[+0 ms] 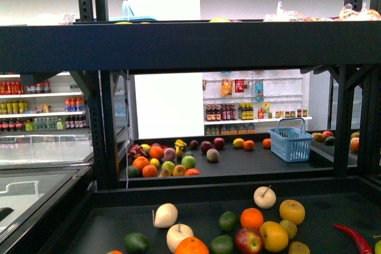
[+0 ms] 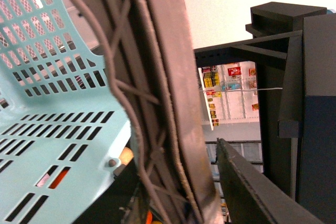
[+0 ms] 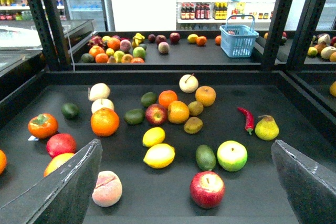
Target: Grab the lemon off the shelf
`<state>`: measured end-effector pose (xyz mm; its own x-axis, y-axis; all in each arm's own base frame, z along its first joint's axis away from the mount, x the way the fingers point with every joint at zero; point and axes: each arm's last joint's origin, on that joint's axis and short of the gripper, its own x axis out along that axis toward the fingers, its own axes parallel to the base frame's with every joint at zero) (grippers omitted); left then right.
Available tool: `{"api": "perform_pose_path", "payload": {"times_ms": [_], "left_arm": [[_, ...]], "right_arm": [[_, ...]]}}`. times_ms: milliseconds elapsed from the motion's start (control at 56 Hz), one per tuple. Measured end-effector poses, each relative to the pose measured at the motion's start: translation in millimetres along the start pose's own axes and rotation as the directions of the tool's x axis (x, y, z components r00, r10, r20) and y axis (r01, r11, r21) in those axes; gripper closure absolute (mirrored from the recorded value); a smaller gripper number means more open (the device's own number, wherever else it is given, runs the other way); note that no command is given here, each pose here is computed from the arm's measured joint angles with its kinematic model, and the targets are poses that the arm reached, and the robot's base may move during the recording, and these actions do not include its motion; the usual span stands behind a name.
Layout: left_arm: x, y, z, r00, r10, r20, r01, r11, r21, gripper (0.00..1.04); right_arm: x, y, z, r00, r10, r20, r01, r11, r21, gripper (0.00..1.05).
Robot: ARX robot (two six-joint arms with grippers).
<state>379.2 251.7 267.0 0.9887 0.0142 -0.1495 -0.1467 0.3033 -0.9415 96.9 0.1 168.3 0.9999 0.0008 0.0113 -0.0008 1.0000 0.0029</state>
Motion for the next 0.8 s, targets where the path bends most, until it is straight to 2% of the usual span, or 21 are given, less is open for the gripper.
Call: {"api": "perform_pose_path", "payload": {"times_ms": [161, 339, 518, 642, 803], "left_arm": [[-1, 0, 1, 1.000, -0.008, -0.003, 0.008, 0.999, -0.044, 0.85], [-9, -8, -3, 0.999, -0.030, -0.022, 0.030, 0.999, 0.017, 0.88], [-29, -33, -18, 0.994, -0.080, -0.078, 0.085, 0.994, 0.071, 0.90], [-47, -61, -44, 0.978, -0.127, -0.168, 0.152, 0.978, 0.146, 0.91], [-69, -92, -92, 0.936, -0.171, -0.308, 0.248, 0.940, 0.232, 0.91]], "right_arm": [[0, 0, 0, 1.000, 0.000, 0.000, 0.000, 1.000, 0.000, 0.07], [0, 0, 0, 1.000, 0.000, 0.000, 0.000, 1.000, 0.000, 0.07], [0, 0, 0, 1.000, 0.000, 0.000, 0.000, 1.000, 0.000, 0.07], [0, 0, 0, 1.000, 0.000, 0.000, 0.000, 1.000, 0.000, 0.07], [0, 0, 0, 1.000, 0.000, 0.000, 0.000, 1.000, 0.000, 0.07]]}}
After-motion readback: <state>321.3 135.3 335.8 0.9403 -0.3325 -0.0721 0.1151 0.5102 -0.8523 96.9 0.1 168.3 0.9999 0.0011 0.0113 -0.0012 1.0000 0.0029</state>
